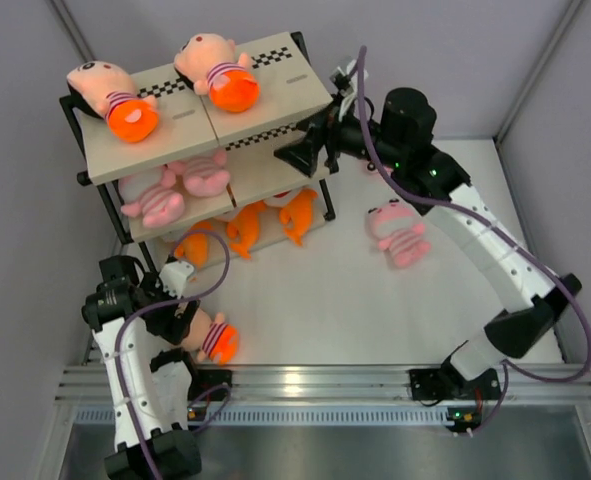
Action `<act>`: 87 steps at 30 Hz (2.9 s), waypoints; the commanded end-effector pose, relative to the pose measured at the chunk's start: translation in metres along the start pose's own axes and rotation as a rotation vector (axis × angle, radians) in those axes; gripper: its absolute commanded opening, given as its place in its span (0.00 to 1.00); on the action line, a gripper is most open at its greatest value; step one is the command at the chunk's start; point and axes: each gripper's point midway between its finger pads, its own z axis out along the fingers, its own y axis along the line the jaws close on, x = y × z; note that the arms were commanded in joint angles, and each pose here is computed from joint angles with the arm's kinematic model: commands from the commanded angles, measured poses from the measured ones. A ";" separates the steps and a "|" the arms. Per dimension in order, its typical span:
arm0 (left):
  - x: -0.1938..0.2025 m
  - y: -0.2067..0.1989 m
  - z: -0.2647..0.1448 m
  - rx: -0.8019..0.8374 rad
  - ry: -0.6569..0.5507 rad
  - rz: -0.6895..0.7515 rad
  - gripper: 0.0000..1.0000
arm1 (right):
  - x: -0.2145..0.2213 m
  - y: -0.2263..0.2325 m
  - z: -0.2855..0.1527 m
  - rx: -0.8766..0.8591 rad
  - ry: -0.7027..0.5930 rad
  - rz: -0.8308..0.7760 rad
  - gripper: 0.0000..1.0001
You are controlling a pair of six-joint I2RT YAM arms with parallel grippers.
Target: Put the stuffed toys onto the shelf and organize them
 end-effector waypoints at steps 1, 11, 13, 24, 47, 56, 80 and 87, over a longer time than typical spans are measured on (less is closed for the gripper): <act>-0.002 -0.010 0.002 0.073 -0.021 0.097 0.91 | -0.035 0.042 -0.051 -0.007 -0.106 -0.117 0.88; -0.003 0.009 0.023 0.144 0.056 0.154 0.90 | 0.018 0.070 -0.085 0.002 -0.055 -0.149 0.86; -0.009 0.007 0.025 0.161 0.022 0.183 0.90 | 0.027 0.080 -0.087 -0.008 -0.046 -0.160 0.86; -0.008 0.003 0.063 0.170 -0.030 0.138 0.56 | 0.160 0.152 -0.074 -0.329 0.067 -0.209 0.84; -0.082 -0.024 -0.053 0.142 -0.322 0.206 0.00 | 0.203 0.218 -0.023 -0.504 0.299 -0.710 0.75; -0.092 -0.034 -0.070 0.174 -0.371 0.221 0.00 | 0.253 0.215 0.003 -0.511 0.460 -0.918 0.74; -0.086 -0.044 -0.063 0.217 -0.364 0.224 0.10 | 0.263 0.155 0.011 -0.184 0.518 -0.932 0.00; -0.087 -0.028 -0.069 0.090 -0.364 0.216 0.98 | 0.266 0.127 -0.053 -0.134 0.583 -0.815 0.00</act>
